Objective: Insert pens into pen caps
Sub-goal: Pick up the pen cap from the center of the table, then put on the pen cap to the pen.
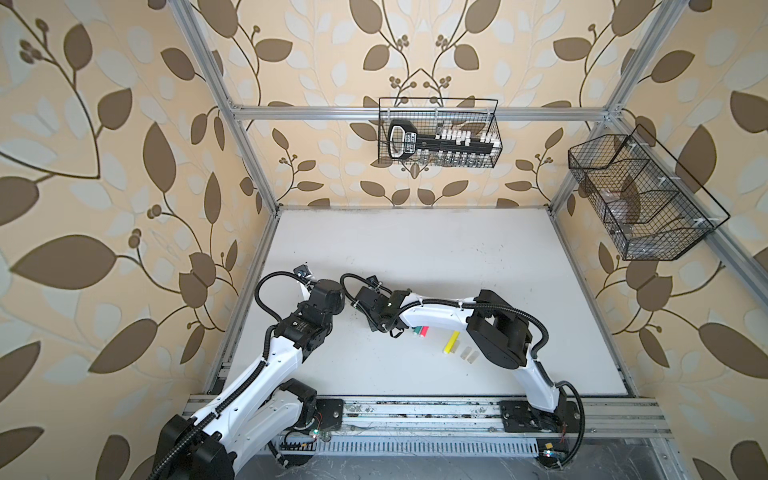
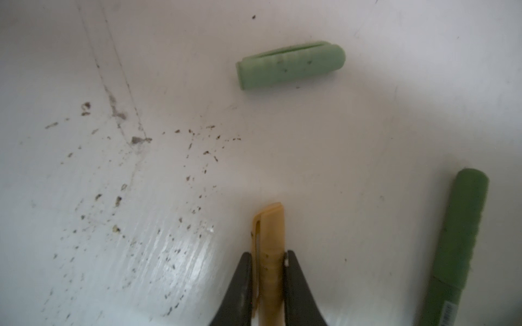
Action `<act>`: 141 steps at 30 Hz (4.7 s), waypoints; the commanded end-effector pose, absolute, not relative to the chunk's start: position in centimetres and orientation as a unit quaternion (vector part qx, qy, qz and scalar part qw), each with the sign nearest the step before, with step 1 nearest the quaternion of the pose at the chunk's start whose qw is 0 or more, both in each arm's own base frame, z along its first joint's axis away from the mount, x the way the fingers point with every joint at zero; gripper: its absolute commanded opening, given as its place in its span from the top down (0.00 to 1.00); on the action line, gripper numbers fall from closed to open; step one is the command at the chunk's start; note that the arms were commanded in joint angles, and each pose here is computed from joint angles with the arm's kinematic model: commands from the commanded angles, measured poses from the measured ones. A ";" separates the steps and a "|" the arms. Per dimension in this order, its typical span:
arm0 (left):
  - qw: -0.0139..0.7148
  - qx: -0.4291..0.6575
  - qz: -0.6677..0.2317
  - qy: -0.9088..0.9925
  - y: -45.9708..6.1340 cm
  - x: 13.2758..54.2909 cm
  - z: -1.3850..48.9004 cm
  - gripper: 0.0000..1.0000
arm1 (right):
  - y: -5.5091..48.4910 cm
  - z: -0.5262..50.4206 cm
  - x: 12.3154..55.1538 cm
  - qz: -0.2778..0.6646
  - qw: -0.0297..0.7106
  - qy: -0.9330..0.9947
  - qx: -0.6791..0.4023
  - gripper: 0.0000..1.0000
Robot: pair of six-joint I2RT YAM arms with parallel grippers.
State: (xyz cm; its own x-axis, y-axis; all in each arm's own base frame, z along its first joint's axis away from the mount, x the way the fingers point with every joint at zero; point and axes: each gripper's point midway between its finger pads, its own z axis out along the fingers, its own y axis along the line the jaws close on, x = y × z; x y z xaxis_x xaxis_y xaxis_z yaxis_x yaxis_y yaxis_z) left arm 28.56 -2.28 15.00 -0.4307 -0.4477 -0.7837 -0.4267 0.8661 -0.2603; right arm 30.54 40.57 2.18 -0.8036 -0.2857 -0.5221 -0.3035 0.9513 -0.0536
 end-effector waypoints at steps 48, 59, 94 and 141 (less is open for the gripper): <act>0.257 -0.019 -0.423 0.869 -19.8 18.5 9.1 1.00 | 39.0 10.5 31.6 0.359 0.322 0.874 0.057 1.00; 0.290 0.037 -0.436 0.851 -22.6 17.9 9.7 1.00 | 37.4 15.2 30.5 0.385 0.368 0.843 0.077 1.00; 0.345 0.053 -0.433 0.831 -24.5 18.7 12.9 1.00 | 37.0 17.2 28.5 0.382 0.393 0.835 0.053 1.00; 0.377 0.028 -0.421 0.824 -23.7 19.8 14.5 1.00 | 36.9 15.2 24.9 0.367 0.390 0.844 0.023 1.00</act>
State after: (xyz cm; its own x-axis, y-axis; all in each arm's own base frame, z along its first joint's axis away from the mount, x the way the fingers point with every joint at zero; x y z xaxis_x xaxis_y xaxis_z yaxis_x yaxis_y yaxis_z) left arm 17.85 -23.33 10.05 -0.7965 -0.1758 -0.5786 0.3301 0.6754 -0.6595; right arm 25.76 37.82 15.98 -0.6935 0.3455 -0.6322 -0.2531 0.7048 0.6627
